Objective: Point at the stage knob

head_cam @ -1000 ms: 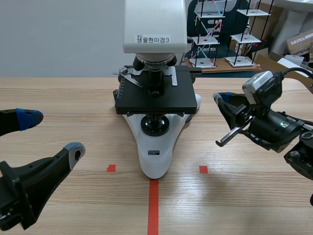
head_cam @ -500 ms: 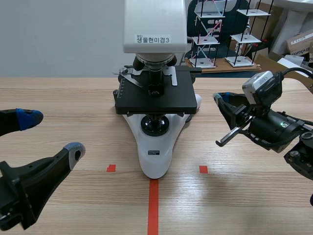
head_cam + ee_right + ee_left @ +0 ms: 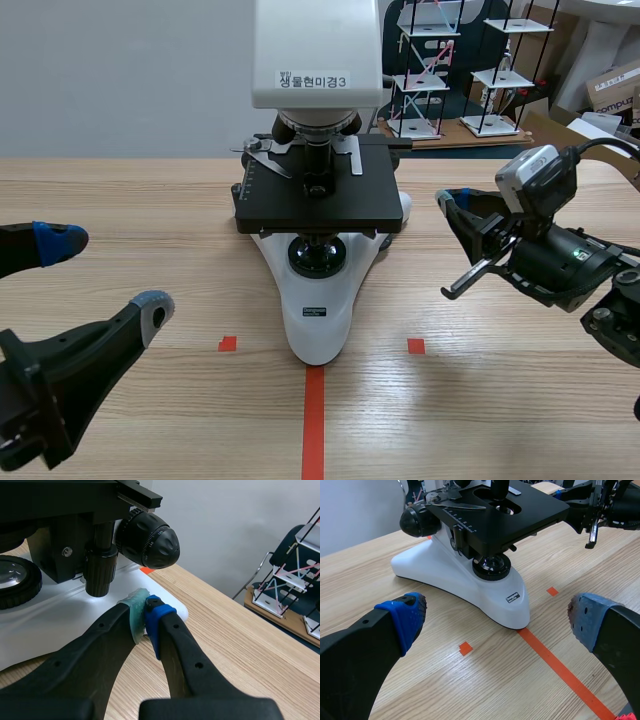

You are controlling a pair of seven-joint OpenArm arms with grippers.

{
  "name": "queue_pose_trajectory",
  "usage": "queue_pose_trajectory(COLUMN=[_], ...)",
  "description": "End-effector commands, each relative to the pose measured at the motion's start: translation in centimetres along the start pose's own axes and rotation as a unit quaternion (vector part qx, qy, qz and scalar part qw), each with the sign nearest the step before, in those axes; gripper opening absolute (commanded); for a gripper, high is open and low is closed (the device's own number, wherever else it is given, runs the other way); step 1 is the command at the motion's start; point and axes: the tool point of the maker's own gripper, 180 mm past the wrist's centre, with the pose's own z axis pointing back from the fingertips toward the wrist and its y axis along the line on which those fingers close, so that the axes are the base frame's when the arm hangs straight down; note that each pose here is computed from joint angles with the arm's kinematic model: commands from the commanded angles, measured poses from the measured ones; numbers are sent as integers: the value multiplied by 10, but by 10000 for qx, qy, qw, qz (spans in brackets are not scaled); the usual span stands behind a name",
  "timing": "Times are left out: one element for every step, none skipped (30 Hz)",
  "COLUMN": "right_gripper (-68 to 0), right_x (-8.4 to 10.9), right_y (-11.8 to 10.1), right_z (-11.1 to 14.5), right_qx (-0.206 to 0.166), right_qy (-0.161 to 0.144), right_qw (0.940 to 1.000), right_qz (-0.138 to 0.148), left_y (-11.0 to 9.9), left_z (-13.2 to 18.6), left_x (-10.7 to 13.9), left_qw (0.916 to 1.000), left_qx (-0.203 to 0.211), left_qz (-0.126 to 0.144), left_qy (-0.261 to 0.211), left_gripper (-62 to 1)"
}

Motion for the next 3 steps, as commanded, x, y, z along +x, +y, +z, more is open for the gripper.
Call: queue_pose_trajectory(right_gripper=[-676, -676, -676], right_x=[10, 10, 10], right_y=[-8, -8, -8], right_z=[-4, -4, -4], right_qx=[-80, -80, -80], right_qy=[-167, -167, -167], right_qw=[9998, 9998, 9998], right_qz=[56, 56, 56], left_y=[0, 0, 0], left_z=[-1, -1, -1], left_x=[8, 8, 8], left_qw=[9999, 9999, 9999], left_qx=[6, 6, 6], left_qz=[8, 8, 8], left_qy=[-150, -150, -150], left_gripper=[-11, -11, -11])
